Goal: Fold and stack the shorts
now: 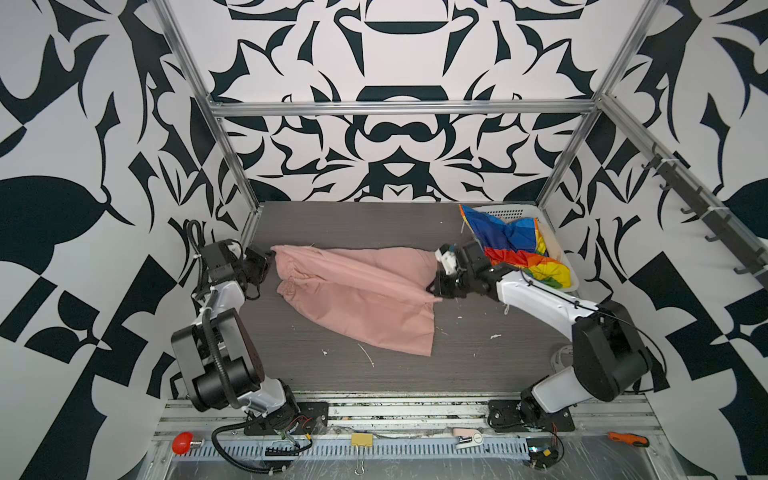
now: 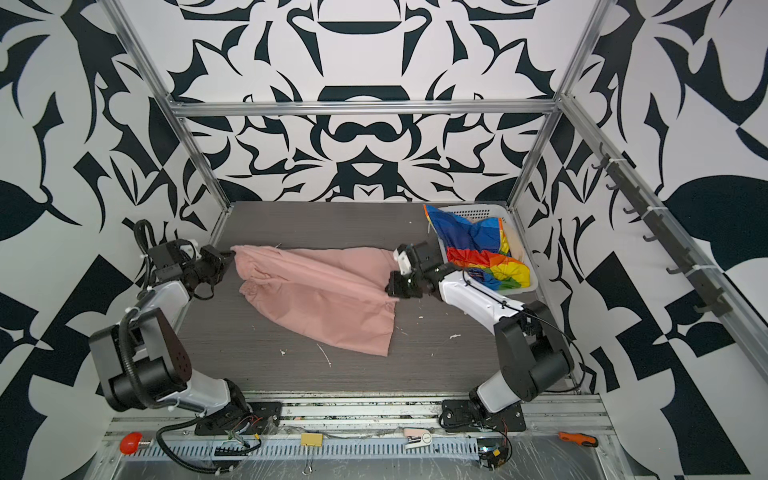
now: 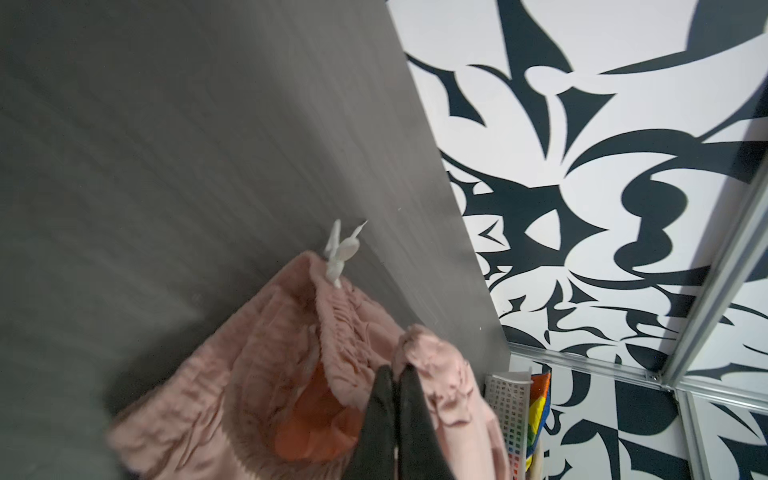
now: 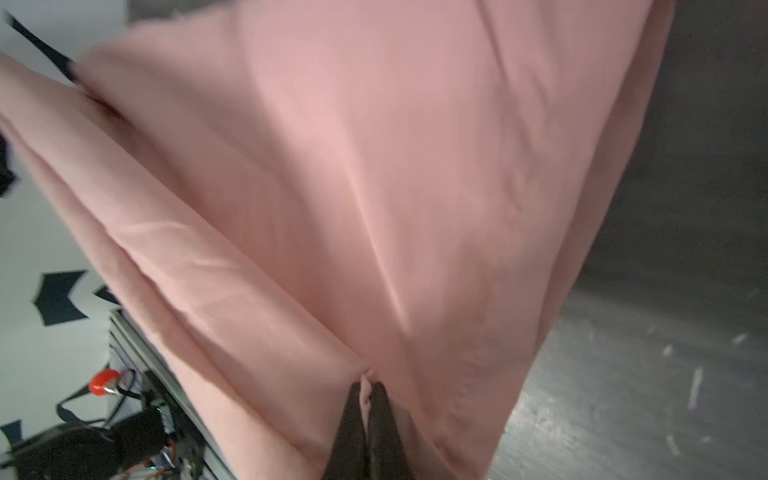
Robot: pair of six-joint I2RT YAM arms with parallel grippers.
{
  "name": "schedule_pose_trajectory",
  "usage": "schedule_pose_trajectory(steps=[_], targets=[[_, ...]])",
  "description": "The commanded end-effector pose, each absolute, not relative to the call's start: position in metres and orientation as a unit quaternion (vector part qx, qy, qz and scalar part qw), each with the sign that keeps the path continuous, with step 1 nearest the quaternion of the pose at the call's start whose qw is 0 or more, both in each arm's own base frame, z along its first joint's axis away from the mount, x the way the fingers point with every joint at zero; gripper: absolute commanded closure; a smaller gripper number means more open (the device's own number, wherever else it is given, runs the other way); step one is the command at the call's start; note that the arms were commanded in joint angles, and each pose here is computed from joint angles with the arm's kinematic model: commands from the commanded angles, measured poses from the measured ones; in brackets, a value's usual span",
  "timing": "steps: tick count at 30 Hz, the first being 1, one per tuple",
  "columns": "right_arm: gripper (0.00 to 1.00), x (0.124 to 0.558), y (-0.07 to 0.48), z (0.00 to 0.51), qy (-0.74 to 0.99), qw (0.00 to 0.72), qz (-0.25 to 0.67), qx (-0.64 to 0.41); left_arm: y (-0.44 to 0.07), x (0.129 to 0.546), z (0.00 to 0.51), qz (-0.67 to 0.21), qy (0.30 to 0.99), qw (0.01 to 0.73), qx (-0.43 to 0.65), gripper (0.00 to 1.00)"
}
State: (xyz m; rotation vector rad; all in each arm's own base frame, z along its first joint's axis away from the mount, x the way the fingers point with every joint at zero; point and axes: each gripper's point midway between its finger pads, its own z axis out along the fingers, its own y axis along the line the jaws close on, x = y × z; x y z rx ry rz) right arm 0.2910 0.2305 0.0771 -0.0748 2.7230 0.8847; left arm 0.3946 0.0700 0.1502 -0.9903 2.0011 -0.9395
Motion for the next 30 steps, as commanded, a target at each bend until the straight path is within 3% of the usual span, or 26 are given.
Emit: schedule_pose_trajectory(steps=[1,6,12,17,21,25,30], targets=[[1.0,0.294,0.224,0.055,0.942,0.151,0.3,0.015,0.083,0.384,0.147,-0.323,0.768,0.373,-0.408,1.0],[1.0,0.306,0.205,0.012,0.963,0.121,0.239,0.032,0.069,0.365,0.12,-0.333,0.778,0.333,-0.416,1.0],[1.0,0.361,0.18,0.005,0.968,0.13,0.205,0.06,0.041,0.372,0.108,-0.345,0.794,0.308,-0.395,1.0],[1.0,0.417,0.167,0.061,0.962,0.181,0.197,0.059,0.001,0.415,0.128,-0.372,0.812,0.3,-0.335,1.0],[1.0,0.428,0.165,0.132,0.949,0.24,0.201,0.034,0.004,0.437,0.158,-0.38,0.809,0.325,-0.31,0.99],[1.0,0.402,0.168,0.161,0.943,0.256,0.213,0.011,0.004,0.439,0.168,-0.371,0.821,0.33,-0.282,0.9],[1.0,0.35,0.196,0.115,0.951,0.205,0.231,-0.03,0.01,0.413,0.14,-0.381,0.815,0.292,-0.324,0.56]])
